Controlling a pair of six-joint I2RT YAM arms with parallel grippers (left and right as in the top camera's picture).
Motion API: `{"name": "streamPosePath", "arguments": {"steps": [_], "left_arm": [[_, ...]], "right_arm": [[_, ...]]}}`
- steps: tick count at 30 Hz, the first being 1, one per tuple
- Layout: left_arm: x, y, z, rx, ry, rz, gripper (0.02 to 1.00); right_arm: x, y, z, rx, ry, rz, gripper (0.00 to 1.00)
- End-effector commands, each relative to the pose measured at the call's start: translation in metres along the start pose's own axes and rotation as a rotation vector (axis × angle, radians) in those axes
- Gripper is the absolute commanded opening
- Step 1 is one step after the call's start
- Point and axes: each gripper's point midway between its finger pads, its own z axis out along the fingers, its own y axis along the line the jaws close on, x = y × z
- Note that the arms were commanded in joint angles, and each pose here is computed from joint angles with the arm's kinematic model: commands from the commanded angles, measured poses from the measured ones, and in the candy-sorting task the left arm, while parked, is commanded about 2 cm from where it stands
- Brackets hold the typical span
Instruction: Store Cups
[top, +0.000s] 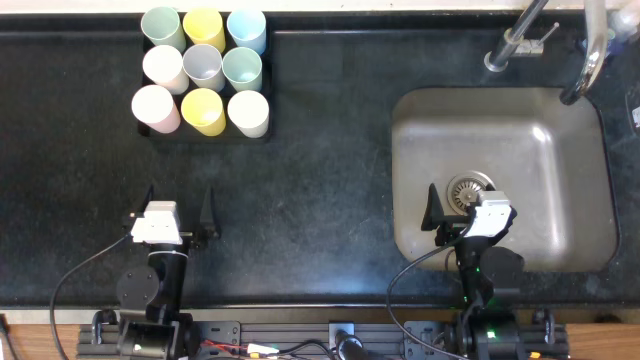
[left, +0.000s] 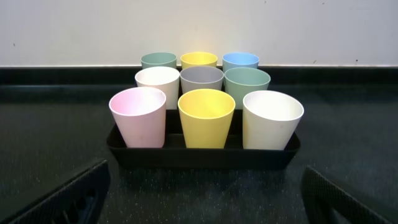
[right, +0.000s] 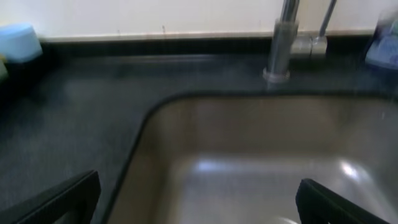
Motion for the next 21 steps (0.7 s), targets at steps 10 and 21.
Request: {"name": "streamPosePath", "arguments": {"steps": [10,21], "left_arm": [[-0.001,-0.001,0.0,0.003,-0.005,0.018,0.998],[-0.001,-0.001,0.0,0.003,-0.005,0.018,0.998]], "right_arm": [[-0.049,0.005,-0.02,-0.023,-0.232,-0.003,0.998],[-0.047,0.005,-0.019,-0.026,-0.223,-0.003,0.998]]}}
